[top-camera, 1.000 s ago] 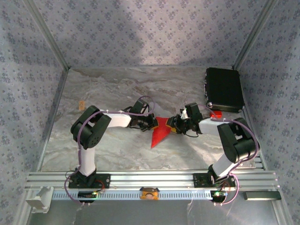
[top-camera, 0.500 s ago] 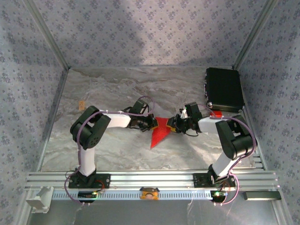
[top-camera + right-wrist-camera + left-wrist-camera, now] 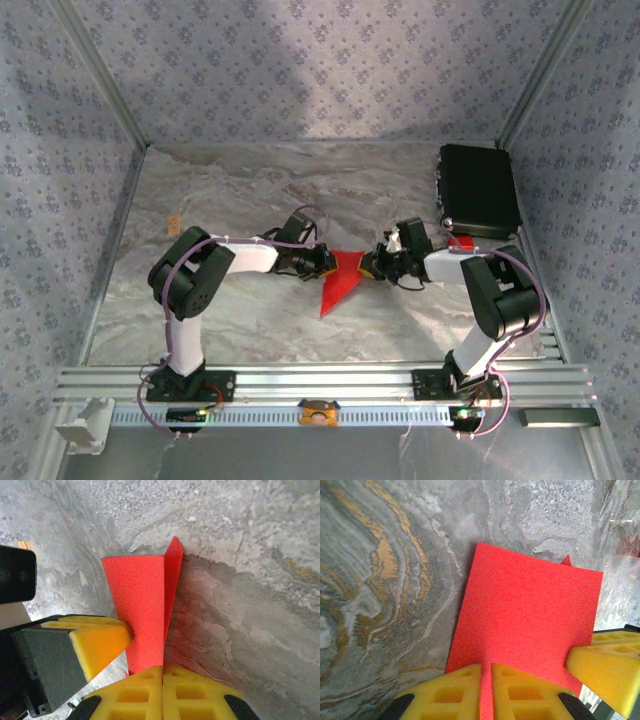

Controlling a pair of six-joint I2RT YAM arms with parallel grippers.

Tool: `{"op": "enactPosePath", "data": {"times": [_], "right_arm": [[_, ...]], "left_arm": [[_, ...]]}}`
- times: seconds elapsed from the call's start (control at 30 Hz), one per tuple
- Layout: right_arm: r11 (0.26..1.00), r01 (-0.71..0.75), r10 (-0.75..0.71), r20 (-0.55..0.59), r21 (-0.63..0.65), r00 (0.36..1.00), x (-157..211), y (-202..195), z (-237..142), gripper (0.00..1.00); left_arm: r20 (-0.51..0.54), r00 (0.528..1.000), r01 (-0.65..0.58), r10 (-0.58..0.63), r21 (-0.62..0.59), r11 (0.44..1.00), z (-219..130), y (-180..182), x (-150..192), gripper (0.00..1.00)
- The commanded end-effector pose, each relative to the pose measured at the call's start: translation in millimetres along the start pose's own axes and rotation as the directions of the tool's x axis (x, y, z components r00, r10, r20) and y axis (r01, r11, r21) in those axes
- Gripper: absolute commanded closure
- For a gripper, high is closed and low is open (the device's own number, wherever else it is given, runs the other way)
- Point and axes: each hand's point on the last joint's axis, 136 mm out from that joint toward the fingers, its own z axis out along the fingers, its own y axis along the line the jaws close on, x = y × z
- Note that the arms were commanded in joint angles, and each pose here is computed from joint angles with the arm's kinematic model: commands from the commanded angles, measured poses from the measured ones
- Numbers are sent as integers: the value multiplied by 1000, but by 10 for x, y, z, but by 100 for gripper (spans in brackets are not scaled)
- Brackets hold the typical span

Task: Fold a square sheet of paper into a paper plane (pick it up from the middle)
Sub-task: Fold the wing for the fifth time at the center of the table.

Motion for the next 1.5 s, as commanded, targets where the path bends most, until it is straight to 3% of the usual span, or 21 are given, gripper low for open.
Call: {"op": "enactPosePath", "data": {"times": [0.0, 0.07, 0.27, 0.53, 0.7, 0.93, 1.27, 1.47], "right_arm": [[1000, -4, 4, -5, -6, 1000, -10, 15, -17, 96], [1000, -14, 14, 14, -6, 1000, -33, 38, -51, 98], [996, -86, 86, 81, -3, 993, -113, 81, -139, 100], [979, -201, 203, 106, -25, 974, -116, 57, -156, 100], [974, -222, 225, 114, -36, 968, -122, 57, -161, 100], [978, -202, 206, 95, -43, 974, -102, 104, -153, 100], [983, -172, 176, 70, -64, 982, -90, 235, -133, 100], [983, -168, 173, 72, -68, 982, -95, 270, -133, 100]], "left_arm": [[108, 993, -49, 52, -31, 998, -279, -80, -59, 83], [182, 977, -97, 107, -64, 993, -468, -149, -110, 72], [238, 939, -222, 248, -128, 967, -719, -232, -100, 68], [164, 881, -409, 445, -210, 888, -637, -312, 209, 57], [99, 811, -528, 577, -299, 795, -543, -334, 424, 47], [-23, 682, -670, 731, -422, 611, -396, -354, 672, 45], [-119, 614, -699, 781, -542, 467, -237, -265, 760, 46], [-137, 598, -694, 789, -580, 425, -238, -183, 751, 49]]}}
